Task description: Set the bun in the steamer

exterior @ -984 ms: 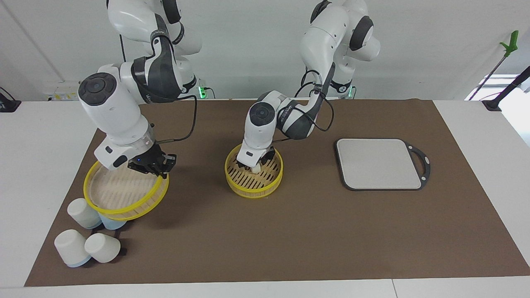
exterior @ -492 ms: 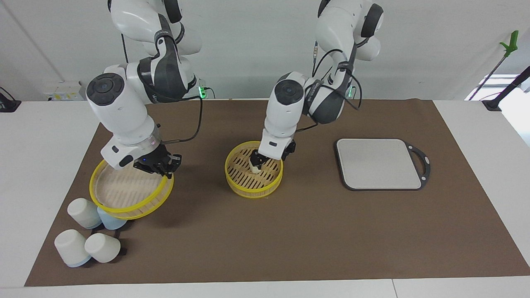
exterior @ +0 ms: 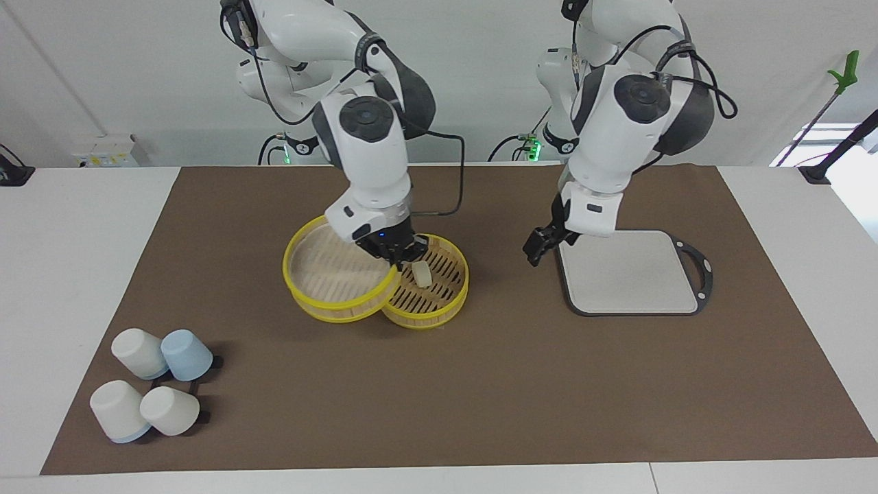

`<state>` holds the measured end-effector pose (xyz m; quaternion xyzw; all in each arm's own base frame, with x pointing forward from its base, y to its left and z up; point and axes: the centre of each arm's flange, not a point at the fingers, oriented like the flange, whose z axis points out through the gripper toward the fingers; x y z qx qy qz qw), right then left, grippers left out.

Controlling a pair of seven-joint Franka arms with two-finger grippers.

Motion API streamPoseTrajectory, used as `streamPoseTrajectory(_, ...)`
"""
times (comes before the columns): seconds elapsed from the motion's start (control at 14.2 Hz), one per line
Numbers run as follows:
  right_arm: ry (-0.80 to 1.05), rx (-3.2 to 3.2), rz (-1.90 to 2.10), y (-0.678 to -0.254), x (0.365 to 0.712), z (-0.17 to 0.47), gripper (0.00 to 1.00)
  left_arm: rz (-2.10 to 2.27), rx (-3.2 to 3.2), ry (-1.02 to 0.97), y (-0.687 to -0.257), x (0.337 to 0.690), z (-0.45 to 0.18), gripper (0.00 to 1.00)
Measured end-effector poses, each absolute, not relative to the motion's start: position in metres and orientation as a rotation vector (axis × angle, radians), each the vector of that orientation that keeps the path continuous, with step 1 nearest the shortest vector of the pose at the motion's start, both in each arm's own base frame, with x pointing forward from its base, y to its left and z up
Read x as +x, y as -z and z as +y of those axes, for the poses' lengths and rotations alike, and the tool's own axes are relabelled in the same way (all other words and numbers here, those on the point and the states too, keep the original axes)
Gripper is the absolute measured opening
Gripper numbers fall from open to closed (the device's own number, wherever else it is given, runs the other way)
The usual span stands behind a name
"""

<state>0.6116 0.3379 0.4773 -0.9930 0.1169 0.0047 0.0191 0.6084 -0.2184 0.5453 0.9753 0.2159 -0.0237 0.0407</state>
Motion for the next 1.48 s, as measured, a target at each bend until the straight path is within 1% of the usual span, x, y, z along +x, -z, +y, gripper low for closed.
streamPoseTrajectory(0.14,-0.021,-3.079,0.401,-0.455,0.605,0.378,0.09,0.601,3.003,0.086,-0.565,0.608,-0.168,1.0)
streamPoseTrajectory(0.35,-0.025,-3.078,0.407,-0.425,0.606,0.402,0.09,0.476,3.029,0.12,-0.586,0.599,-0.114,1.0)
streamPoseTrajectory(0.56,0.008,-3.057,0.404,-0.409,0.602,0.423,0.09,0.317,3.045,0.146,-0.602,0.583,-0.066,1.0)
streamPoseTrajectory(0.7,0.013,-3.054,0.4,-0.407,0.601,0.427,0.09,0.231,3.048,0.153,-0.615,0.568,-0.042,1.0)
streamPoseTrajectory(0.98,-0.006,-3.068,0.376,-0.401,0.593,0.435,0.09,0.19,3.072,0.163,-0.626,0.551,-0.022,1.0)
streamPoseTrajectory(1.48,-0.023,-3.081,0.358,-0.396,0.584,0.441,0.09,0.166,3.115,0.153,-0.629,0.548,-0.024,1.0)
